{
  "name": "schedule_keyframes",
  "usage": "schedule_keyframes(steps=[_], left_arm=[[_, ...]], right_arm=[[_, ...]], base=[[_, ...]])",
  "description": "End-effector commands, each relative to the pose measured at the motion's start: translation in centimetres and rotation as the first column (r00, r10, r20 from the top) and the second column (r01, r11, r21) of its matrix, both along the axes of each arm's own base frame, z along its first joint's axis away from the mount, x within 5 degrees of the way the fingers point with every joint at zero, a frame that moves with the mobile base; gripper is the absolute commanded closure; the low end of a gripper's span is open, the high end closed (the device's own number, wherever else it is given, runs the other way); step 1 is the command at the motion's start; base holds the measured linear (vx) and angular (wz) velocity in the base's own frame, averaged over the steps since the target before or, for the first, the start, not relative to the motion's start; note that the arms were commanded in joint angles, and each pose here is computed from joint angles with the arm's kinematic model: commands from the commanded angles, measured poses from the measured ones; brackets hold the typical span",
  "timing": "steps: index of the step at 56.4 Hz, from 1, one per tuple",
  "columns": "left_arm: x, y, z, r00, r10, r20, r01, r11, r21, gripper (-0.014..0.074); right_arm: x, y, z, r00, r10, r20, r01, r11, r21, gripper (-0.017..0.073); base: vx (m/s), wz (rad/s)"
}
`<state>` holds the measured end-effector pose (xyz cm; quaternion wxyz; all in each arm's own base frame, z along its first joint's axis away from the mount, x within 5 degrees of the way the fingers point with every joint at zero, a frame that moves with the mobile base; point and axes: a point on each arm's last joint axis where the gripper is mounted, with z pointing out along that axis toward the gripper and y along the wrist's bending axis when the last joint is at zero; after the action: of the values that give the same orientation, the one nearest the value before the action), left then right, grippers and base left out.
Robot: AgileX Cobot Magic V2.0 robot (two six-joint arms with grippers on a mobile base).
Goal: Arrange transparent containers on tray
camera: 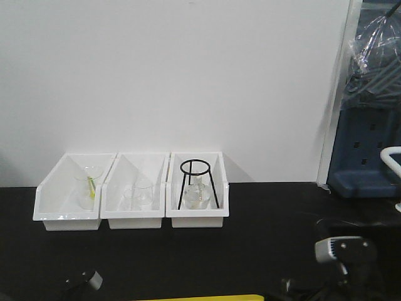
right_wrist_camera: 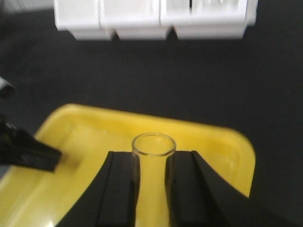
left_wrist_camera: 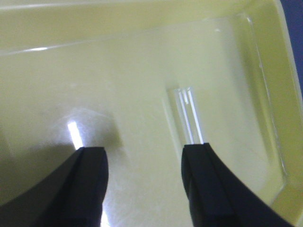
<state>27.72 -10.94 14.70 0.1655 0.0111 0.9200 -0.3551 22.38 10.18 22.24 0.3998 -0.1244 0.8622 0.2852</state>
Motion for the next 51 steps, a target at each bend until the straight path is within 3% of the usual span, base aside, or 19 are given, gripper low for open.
schedule_keyframes(steps=[1, 13, 24, 51], left_arm=[[0.3, -0.5, 2.0, 0.999, -0.003, 0.043, 0.006, 0.998, -0.069, 0.0122], [0.2, -0.6, 2.1, 0.999, -0.013, 0.038, 0.016, 0.996, -0.083, 0.0122], [0.3, -0.8, 2.3, 1.000, 0.010, 0.030, -0.006, 0.992, -0.123, 0.0122], [0.2, -1.0, 2.5, 1.000, -0.008, 0.021, 0.012, 0.988, -0.153, 0.0122]], right_arm=[[1.2, 0.9, -0.9, 0.998, 0.025, -0.065, -0.020, 0.997, 0.076, 0.0571], [3.2, 1.7, -4.1, 0.984, 0.020, -0.177, -0.002, 0.995, 0.098, 0.0569], [4.7, 1.7, -5.7, 0.974, -0.053, -0.222, 0.075, 0.993, 0.089, 0.0519], [6.3, 1.9, -7.9, 0.966, -0.092, -0.243, 0.112, 0.991, 0.070, 0.0146]], base=[[0.00, 0.00], [0.00, 0.00], [0.00, 0.00], [0.00, 0.00]])
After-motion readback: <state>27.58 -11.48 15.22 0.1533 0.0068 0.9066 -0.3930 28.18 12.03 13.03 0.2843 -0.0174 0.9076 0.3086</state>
